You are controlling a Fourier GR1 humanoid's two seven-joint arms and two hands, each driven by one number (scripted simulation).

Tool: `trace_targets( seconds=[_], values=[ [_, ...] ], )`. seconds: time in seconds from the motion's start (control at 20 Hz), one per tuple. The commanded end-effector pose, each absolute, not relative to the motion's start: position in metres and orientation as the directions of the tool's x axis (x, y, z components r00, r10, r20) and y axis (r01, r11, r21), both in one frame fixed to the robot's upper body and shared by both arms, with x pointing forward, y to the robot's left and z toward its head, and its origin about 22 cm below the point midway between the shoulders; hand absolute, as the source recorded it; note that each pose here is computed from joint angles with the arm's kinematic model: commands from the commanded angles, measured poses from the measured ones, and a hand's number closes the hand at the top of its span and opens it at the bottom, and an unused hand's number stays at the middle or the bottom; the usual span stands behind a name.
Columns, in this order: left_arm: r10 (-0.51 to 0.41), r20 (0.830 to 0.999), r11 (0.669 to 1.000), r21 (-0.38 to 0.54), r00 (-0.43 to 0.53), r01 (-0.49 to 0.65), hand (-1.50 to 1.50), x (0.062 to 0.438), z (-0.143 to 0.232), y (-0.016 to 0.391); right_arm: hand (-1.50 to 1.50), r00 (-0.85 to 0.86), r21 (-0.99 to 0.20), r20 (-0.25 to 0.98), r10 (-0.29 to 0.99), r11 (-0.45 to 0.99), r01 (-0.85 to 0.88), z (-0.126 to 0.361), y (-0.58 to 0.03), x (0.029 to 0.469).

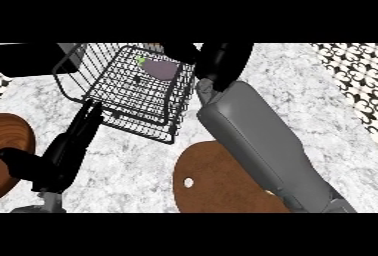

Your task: Pick the eggplant from the cutting board and place it in the tiered basket

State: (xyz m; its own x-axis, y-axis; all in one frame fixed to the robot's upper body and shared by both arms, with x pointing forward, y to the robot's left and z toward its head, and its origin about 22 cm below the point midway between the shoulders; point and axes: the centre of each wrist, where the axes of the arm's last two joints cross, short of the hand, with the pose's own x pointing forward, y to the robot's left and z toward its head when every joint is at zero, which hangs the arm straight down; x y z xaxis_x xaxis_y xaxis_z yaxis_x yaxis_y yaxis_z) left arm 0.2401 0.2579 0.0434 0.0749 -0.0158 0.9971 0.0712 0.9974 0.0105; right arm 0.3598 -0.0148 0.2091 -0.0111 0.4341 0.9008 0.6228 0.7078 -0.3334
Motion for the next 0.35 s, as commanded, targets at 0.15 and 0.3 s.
trace_targets(
  seconds=[0.15, 0.3],
  values=[
    [-0.004, 0.973, 1.000, 0.000, 0.232, 0.016, 0.00, 0.224, 0.011, 0.266, -1.50, 0.031, -0.335, 0.923, 0.383, 0.763, 0.553, 0.210, -0.023, 0.313],
    [-0.003, 0.979, 1.000, 0.004, 0.203, -0.009, 0.00, 0.223, 0.023, 0.270, -1.50, 0.009, -0.312, 0.929, 0.369, 0.773, 0.553, 0.205, -0.034, 0.293]
  ],
)
